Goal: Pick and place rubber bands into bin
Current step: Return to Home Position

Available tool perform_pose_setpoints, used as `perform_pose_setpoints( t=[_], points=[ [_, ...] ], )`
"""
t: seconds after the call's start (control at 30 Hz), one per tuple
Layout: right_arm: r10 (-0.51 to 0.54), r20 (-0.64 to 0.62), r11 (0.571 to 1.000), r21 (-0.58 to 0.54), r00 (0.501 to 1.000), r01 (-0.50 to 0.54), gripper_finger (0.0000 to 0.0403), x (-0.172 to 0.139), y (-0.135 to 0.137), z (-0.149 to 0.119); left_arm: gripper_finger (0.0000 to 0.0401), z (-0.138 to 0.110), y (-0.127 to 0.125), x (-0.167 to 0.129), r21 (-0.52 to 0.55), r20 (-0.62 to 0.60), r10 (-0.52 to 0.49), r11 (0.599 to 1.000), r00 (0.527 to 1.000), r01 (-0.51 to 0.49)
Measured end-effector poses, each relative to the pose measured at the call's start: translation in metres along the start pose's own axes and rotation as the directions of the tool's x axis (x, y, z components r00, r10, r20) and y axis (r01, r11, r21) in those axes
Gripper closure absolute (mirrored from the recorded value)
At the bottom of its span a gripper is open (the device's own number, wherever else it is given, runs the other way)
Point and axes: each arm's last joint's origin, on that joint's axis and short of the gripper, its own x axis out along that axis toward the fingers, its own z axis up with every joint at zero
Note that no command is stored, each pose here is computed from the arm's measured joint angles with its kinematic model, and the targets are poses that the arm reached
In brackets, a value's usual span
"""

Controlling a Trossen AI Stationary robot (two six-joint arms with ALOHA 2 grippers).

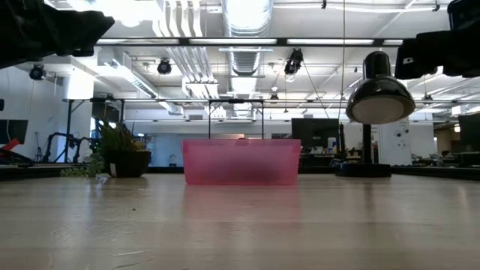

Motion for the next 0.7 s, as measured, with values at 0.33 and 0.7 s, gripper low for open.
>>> perform_pose_setpoints(
  t=[0.33,0.7],
  points=[
    [-0.012,-0.002,0.999,0.031,1.0,0.012,0.0328,0.0002,0.0006,0.0,0.0249,-0.0008,0.0001,0.0004,0.001,-0.012,0.013,1.0,1.0,-0.013],
    [-0.032,-0.061,0.998,0.049,0.998,0.035,0.0316,0.0033,-0.0004,-0.0049,0.0249,-0.0015,-0.0003,0.0009,0.002,-0.019,0.008,1.0,1.0,-0.008]
  ],
)
